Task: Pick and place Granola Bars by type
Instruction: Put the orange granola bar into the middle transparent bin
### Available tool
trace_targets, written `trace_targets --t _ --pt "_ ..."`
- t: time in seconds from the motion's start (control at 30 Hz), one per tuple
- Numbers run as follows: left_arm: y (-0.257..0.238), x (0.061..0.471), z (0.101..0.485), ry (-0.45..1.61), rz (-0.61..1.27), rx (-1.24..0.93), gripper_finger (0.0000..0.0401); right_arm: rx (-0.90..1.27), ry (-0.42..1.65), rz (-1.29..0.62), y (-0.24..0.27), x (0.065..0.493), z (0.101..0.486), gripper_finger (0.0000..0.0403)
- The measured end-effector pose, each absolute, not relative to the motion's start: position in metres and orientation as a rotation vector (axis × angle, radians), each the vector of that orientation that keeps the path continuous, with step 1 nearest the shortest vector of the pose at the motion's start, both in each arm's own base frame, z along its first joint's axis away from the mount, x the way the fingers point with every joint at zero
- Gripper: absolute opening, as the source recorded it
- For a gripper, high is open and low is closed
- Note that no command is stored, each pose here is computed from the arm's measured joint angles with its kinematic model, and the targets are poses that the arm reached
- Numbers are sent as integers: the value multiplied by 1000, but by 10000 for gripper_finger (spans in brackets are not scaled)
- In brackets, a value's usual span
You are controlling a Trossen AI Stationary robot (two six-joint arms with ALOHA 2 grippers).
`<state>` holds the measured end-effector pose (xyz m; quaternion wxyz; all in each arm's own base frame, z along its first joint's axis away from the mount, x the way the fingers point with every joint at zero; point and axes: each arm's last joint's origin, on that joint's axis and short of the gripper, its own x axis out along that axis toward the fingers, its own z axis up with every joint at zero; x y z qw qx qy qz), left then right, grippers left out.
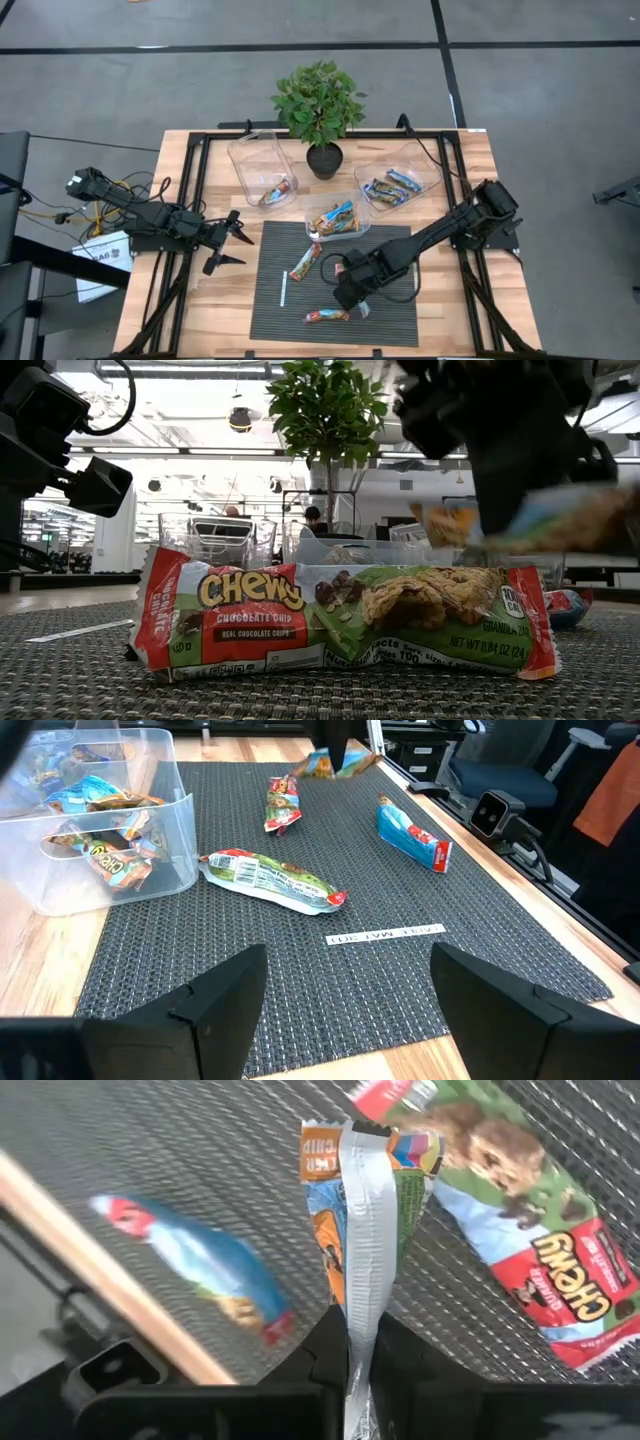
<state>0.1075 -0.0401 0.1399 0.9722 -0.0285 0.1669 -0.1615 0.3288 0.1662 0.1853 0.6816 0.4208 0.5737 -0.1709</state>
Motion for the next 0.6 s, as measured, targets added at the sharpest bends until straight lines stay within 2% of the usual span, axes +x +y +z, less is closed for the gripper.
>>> trace_targets --t 0.6 --pt "-40 107 140 337 -326 -57 274 953 1040 -182 121 322 264 12"
